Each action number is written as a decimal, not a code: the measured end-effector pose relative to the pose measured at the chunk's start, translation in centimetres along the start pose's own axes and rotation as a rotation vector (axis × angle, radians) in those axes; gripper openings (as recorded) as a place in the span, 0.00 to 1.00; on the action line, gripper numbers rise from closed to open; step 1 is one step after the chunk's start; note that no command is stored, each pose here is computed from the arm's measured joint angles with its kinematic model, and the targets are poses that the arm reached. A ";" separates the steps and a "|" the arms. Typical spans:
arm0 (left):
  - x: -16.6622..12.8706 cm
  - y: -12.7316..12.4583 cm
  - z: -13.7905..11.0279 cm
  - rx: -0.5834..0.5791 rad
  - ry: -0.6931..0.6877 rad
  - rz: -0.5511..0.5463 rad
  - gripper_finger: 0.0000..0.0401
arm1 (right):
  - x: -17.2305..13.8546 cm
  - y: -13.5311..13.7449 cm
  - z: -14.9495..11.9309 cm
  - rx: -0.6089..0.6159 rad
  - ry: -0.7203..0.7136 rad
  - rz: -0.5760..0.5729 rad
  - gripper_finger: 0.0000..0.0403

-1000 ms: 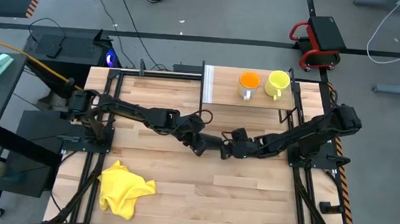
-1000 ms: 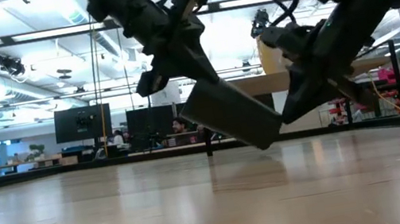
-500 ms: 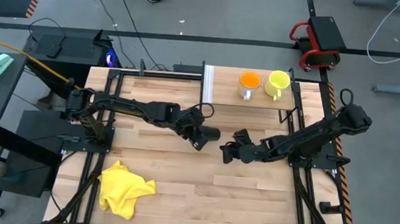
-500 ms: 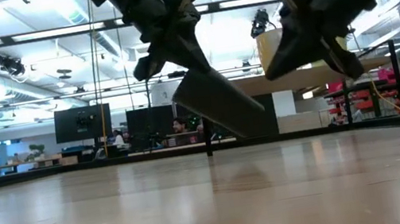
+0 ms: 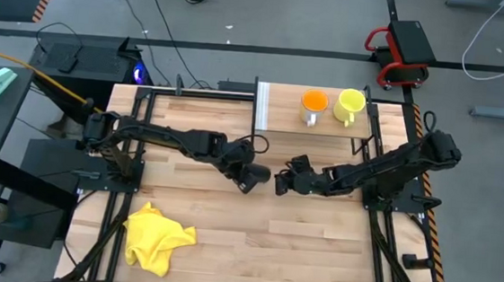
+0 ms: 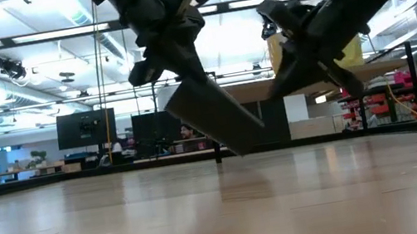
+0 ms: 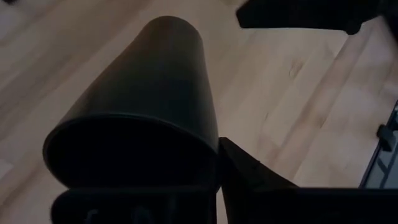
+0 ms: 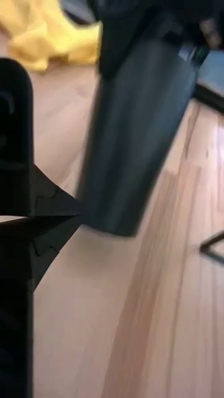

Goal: Stack small to large cups/mugs on shelf
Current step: Put the black cup on the shelf

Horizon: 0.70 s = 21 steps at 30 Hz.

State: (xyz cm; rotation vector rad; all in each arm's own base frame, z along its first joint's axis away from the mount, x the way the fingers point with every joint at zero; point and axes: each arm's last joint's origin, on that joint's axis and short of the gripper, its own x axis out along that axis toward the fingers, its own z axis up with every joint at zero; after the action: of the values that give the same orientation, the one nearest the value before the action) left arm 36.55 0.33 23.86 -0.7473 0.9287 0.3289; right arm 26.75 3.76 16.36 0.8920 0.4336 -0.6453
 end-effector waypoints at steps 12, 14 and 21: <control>-3.2 -1.3 -0.1 0.099 0.135 0.129 0.04 | 2.0 0.9 -0.9 -0.021 0.055 0.052 0.00; -4.1 -1.4 -0.1 0.119 0.175 0.164 0.02 | 2.2 1.3 -0.9 -0.040 0.056 0.056 0.00; -6.2 -1.0 -0.5 0.149 0.316 0.278 0.06 | 3.0 3.4 -0.6 -0.107 0.064 0.097 0.00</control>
State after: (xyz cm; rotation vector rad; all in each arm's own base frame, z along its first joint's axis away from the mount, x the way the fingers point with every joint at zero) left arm 33.24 -0.39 29.14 -0.5399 1.3469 0.3864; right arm 31.20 4.84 16.23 0.8287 0.4753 -0.5016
